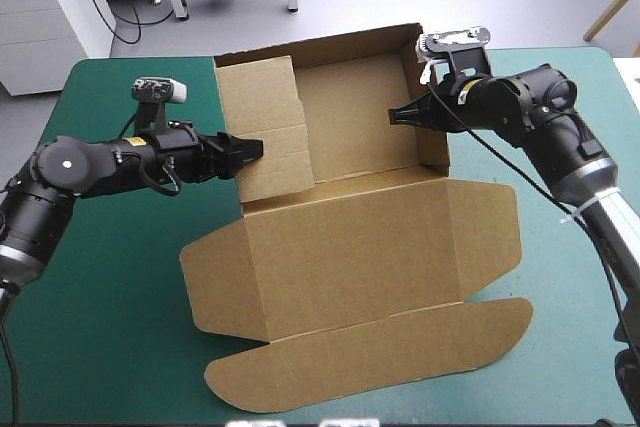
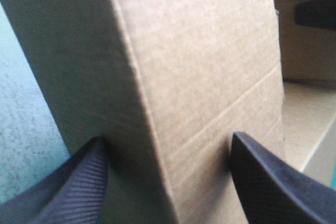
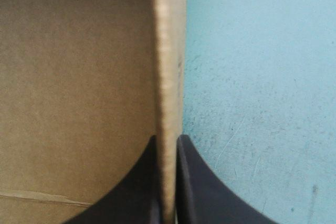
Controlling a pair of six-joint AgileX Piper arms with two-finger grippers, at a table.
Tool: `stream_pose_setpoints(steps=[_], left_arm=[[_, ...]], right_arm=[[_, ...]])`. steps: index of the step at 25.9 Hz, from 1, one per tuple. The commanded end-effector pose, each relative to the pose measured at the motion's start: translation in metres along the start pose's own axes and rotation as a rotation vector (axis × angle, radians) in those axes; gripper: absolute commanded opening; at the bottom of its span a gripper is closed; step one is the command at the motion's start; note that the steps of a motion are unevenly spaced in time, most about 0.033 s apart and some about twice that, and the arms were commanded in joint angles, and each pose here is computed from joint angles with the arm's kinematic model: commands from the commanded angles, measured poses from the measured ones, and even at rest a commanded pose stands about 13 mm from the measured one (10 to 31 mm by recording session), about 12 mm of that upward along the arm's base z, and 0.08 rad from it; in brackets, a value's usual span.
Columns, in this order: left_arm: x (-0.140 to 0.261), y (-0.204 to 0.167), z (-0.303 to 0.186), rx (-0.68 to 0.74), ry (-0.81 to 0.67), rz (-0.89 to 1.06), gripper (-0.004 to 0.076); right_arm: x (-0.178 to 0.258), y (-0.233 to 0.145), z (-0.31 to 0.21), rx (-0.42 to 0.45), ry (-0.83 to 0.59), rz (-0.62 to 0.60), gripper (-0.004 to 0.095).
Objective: Fold the box
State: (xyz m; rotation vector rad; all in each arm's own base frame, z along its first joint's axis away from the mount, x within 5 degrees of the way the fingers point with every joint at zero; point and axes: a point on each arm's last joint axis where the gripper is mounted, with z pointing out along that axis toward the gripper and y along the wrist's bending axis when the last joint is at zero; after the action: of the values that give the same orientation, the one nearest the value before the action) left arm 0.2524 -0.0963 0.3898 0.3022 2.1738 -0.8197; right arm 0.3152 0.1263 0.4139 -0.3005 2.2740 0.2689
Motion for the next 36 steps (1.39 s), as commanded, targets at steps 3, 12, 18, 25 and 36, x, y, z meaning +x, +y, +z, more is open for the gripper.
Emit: stream_pose_setpoints(steps=[3,12,18,25,36], left_arm=[[-0.015,-0.025,-0.004,-0.106,-0.143,-0.016,0.0473],[-0.012,-0.027,0.013,-0.269,-0.174,-0.103,0.0473],[-0.011,-0.023,0.022,-0.29,-0.156,-0.101,0.0473],[-0.011,-0.019,0.028,-0.305,-0.146,-0.094,0.025],[-0.031,-0.02,0.037,-0.417,0.057,0.012,-0.001]], right_arm=[[-0.014,0.014,-0.026,-0.024,-0.149,-0.009,-0.0007],[-0.014,0.021,-0.026,-0.018,-0.156,-0.009,-0.0005],[-0.014,0.021,-0.026,-0.018,-0.156,-0.009,-0.0004],[-0.014,0.021,-0.026,-0.018,-0.156,-0.009,-0.0004],[-0.004,0.019,-0.023,0.003,-0.035,0.01,-0.0004]])
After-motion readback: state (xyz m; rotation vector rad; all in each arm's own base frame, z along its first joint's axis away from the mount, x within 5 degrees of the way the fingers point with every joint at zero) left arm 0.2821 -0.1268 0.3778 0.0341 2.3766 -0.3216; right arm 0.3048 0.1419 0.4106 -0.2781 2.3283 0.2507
